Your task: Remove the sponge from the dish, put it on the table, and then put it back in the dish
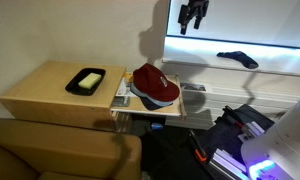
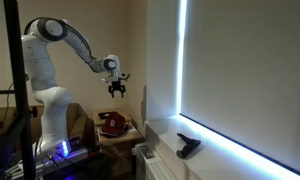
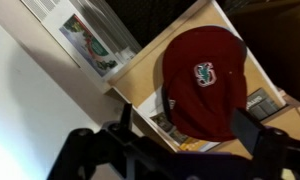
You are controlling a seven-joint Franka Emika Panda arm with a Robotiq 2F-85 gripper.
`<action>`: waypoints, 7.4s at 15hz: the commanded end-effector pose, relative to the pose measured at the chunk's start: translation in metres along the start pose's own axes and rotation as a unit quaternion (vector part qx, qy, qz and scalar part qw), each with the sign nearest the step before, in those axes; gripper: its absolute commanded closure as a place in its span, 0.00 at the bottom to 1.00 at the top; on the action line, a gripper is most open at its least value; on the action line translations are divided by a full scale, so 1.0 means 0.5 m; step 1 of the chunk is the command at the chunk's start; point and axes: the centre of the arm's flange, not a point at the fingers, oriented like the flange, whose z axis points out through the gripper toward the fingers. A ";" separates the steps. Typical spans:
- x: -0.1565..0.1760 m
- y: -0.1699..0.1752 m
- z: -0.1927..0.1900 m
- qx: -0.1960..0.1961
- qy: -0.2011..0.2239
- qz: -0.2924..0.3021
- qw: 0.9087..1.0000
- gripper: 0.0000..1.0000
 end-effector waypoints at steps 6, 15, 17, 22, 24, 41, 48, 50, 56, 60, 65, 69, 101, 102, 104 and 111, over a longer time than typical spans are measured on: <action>0.016 -0.076 -0.037 0.022 0.025 -0.067 0.997 0.00; 0.156 -0.524 0.033 0.163 0.054 -0.252 0.952 0.00; 0.100 -0.521 0.016 0.151 0.051 -0.241 0.957 0.00; 0.113 -0.530 0.032 0.147 0.032 -0.242 0.958 0.00; 0.169 -0.561 0.086 0.140 0.061 -0.189 0.970 0.00; 0.427 -0.653 0.226 0.131 0.104 0.133 0.977 0.00; 0.466 -0.690 0.263 0.123 0.071 0.268 0.953 0.00; 0.481 -0.708 0.277 0.121 0.062 0.293 0.947 0.00; 0.542 -0.684 0.382 0.129 0.053 0.393 0.909 0.00; 0.581 -0.688 0.432 0.156 0.093 0.431 0.884 0.00; 0.606 -0.704 0.492 0.148 0.103 0.458 0.871 0.00; 0.577 -0.694 0.492 0.148 0.097 0.452 0.874 0.00; 0.613 -0.699 0.488 0.132 0.039 0.456 0.879 1.00; 0.613 -0.696 0.473 0.134 0.041 0.457 0.878 0.99; 0.607 -0.684 0.431 0.129 0.047 0.456 0.879 0.99; 0.511 -0.579 0.245 0.091 -0.030 0.448 0.889 0.99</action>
